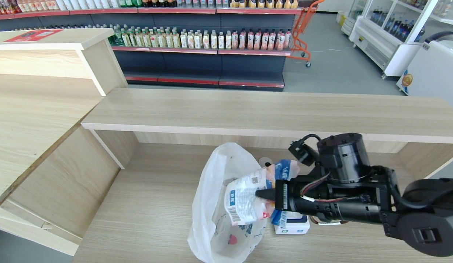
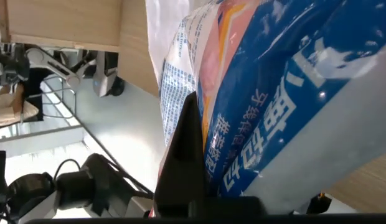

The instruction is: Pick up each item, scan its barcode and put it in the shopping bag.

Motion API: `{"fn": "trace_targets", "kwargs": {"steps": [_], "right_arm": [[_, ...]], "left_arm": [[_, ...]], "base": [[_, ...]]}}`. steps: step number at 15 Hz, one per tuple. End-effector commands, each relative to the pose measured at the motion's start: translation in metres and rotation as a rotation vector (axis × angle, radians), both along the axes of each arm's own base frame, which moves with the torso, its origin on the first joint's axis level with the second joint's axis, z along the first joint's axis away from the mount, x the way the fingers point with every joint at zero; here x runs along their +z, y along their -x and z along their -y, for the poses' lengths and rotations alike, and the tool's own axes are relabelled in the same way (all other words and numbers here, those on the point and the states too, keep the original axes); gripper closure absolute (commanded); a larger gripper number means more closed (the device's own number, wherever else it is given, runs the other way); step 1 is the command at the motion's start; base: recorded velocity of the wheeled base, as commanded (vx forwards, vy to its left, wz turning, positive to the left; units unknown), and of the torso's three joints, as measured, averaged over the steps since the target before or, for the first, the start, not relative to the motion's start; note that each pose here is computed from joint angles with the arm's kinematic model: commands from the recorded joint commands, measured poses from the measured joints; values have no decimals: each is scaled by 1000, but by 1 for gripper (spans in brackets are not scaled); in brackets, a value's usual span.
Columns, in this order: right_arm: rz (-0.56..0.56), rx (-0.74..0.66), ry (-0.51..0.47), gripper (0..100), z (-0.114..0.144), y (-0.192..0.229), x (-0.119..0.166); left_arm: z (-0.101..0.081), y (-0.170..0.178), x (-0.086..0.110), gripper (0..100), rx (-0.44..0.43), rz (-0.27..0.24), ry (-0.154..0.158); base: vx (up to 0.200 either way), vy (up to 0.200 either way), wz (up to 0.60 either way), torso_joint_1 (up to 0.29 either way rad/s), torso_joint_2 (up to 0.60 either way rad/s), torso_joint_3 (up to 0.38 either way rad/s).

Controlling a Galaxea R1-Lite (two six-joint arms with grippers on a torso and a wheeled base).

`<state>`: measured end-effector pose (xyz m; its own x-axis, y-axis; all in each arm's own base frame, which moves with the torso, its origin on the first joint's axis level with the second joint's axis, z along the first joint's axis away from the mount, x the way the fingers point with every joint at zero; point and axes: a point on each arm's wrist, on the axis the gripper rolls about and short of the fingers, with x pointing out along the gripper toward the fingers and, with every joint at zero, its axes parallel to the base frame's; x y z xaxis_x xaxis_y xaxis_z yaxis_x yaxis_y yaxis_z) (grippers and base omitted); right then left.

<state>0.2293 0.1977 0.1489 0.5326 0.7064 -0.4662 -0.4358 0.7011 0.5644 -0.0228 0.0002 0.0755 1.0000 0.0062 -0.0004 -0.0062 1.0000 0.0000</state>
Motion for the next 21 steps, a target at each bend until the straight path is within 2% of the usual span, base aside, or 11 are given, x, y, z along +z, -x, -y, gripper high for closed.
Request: {"fn": "trace_targets", "kwargs": {"steps": [1, 5, 13, 16, 21], "right_arm": [[-49, 82, 3, 100, -18, -4, -14], [-62, 88, 25, 100, -12, -1, -20], [74, 146, 245, 100, 34, -15, -37], [106, 176, 247, 100, 27, -30, -38], [186, 308, 304, 100, -9, -55, -58]], "left_arm": [[0, 0, 0, 0, 0, -1, 0], [0, 0, 0, 0, 0, -1, 0], [0, 0, 0, 0, 1, 0, 0], [0, 0, 0, 0, 0, -1, 0], [0, 0, 0, 0, 0, -1, 0]], "base": [[0, 0, 0, 0, 0, 0], [0, 0, 0, 0, 0, 0], [0, 0, 0, 0, 0, 0], [0, 0, 0, 0, 0, 0], [0, 0, 0, 0, 0, 0]]}}
